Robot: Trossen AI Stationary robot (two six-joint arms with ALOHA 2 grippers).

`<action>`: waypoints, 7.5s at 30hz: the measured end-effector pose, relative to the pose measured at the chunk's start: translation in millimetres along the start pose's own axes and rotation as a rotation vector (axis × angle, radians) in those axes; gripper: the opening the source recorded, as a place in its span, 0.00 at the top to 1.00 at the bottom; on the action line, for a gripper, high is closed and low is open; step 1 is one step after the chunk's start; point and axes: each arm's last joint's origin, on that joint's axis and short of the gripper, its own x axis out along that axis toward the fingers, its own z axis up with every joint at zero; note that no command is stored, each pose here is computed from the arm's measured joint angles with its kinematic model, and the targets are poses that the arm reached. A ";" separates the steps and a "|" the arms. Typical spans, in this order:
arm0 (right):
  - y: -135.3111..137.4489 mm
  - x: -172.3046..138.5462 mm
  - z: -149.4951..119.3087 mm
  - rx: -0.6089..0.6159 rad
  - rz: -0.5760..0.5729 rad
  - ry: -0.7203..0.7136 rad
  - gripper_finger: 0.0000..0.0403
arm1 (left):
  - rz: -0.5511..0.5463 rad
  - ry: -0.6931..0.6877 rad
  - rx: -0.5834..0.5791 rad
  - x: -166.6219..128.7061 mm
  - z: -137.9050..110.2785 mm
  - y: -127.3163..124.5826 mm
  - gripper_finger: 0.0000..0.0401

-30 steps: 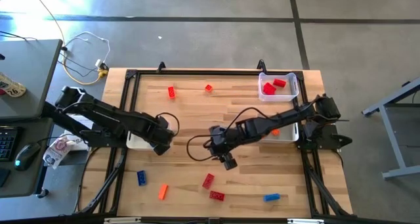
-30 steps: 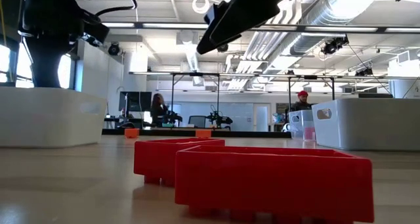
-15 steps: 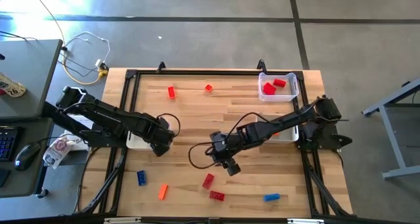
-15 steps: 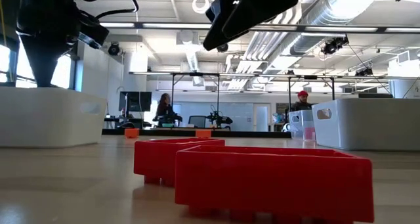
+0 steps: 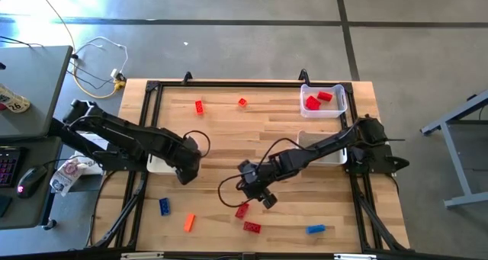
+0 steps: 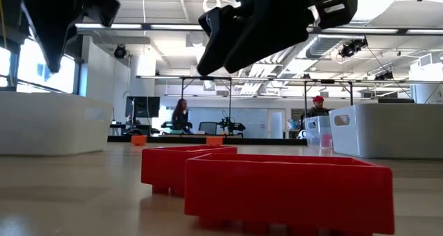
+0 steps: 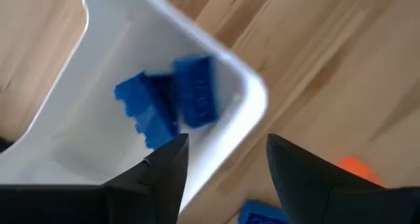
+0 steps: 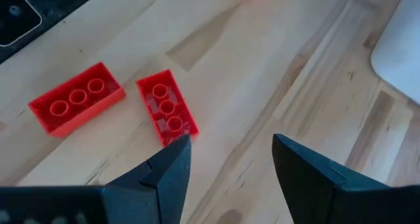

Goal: Sort & place blocks by color
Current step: Put the red game piece into the transparent bin, then put the orange game piece into the gray bin

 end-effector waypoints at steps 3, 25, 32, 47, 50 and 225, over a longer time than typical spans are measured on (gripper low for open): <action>-0.5 0.0 1.9 -0.033 0.006 -0.025 0.51 | -0.013 -0.041 0.012 -8.6 2.2 -4.2 0.52; 5.5 26.7 4.7 -0.164 0.122 -0.166 0.51 | -0.034 -0.079 0.026 -15.7 3.7 -8.2 0.52; 9.5 46.0 -5.3 -0.155 0.146 -0.125 0.51 | -0.035 -0.080 0.026 -15.7 3.8 -8.3 0.53; 13.2 68.3 -19.0 -0.125 0.199 -0.092 0.51 | -0.023 -0.094 0.025 -15.5 4.3 -8.0 0.52; 13.0 68.3 -18.6 -0.122 0.198 -0.095 0.51 | -0.023 -0.095 0.025 -15.5 4.3 -8.0 0.53; -179.5 -257.7 -282.2 1.583 -0.641 0.794 0.55 | 0.144 -0.581 -0.055 -27.9 136.6 147.4 0.53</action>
